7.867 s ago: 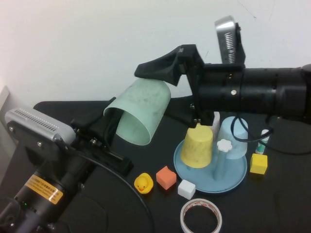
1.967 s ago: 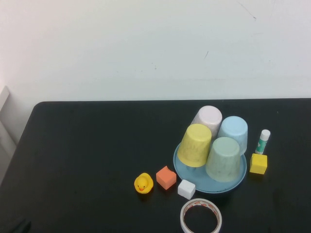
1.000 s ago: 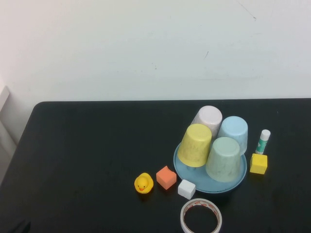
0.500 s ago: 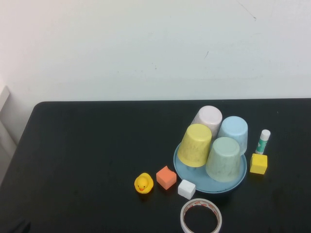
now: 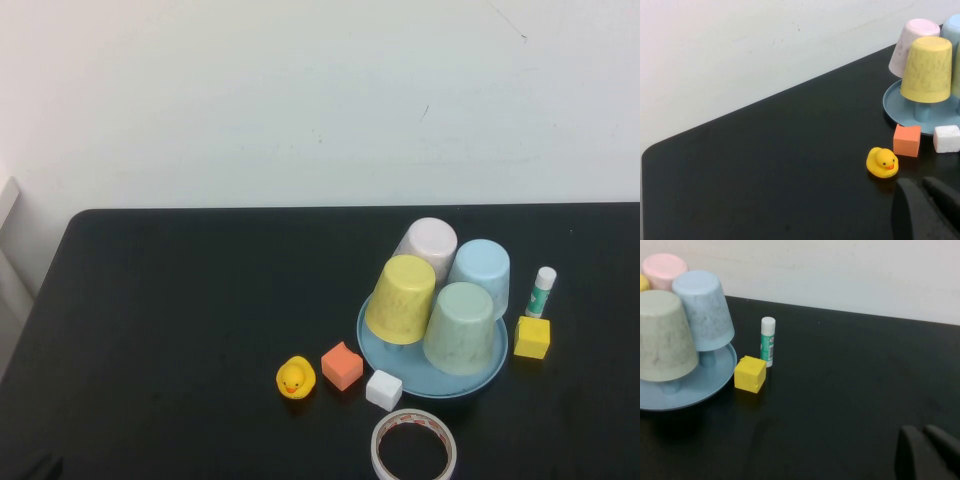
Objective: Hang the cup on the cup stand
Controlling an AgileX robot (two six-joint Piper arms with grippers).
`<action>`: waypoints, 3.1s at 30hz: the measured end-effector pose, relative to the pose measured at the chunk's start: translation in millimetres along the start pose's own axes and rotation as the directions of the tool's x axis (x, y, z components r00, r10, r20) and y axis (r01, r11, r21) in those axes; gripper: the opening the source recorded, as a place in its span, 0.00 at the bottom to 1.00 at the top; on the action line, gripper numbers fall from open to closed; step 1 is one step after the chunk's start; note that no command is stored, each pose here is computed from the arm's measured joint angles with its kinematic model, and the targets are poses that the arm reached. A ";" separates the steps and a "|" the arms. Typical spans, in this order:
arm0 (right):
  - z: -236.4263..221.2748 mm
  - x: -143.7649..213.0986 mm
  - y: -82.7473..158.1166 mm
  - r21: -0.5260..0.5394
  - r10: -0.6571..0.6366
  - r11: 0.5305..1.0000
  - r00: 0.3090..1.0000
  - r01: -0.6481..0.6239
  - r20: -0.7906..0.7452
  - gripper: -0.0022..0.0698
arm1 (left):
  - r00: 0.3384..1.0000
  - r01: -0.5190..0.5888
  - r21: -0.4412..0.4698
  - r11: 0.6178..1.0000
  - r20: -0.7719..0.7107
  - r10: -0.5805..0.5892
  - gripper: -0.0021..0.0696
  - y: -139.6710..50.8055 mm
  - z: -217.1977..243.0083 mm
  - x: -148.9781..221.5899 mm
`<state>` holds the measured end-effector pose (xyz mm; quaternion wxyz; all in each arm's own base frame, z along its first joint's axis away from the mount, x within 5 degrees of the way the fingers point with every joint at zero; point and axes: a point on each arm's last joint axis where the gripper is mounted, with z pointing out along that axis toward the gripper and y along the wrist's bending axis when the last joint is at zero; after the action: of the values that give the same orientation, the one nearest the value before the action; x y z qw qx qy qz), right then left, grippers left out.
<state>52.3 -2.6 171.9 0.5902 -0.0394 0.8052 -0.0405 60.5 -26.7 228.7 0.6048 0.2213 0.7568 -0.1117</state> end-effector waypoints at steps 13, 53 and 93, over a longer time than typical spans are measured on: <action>0.0 0.0 0.0 0.000 0.000 1.000 1.000 0.000 0.000 0.03 | 1.000 0.000 0.000 1.000 0.000 0.000 0.03 0.0 0.0 0.0; 0.0 0.0 0.0 0.000 0.000 1.000 1.000 0.000 0.000 0.03 | 0.979 0.205 -0.396 0.895 0.099 -0.180 0.03 14.2 -4.5 47.7; 0.0 0.0 0.0 0.000 0.000 1.000 1.000 0.000 0.000 0.03 | 0.979 0.187 -0.401 0.897 -0.003 -0.205 0.03 12.3 -4.3 56.7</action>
<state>52.3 -2.6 171.9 0.5902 -0.0394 0.8052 -0.0405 52.8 -2.6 176.2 0.6054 0.0186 0.7956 -0.0103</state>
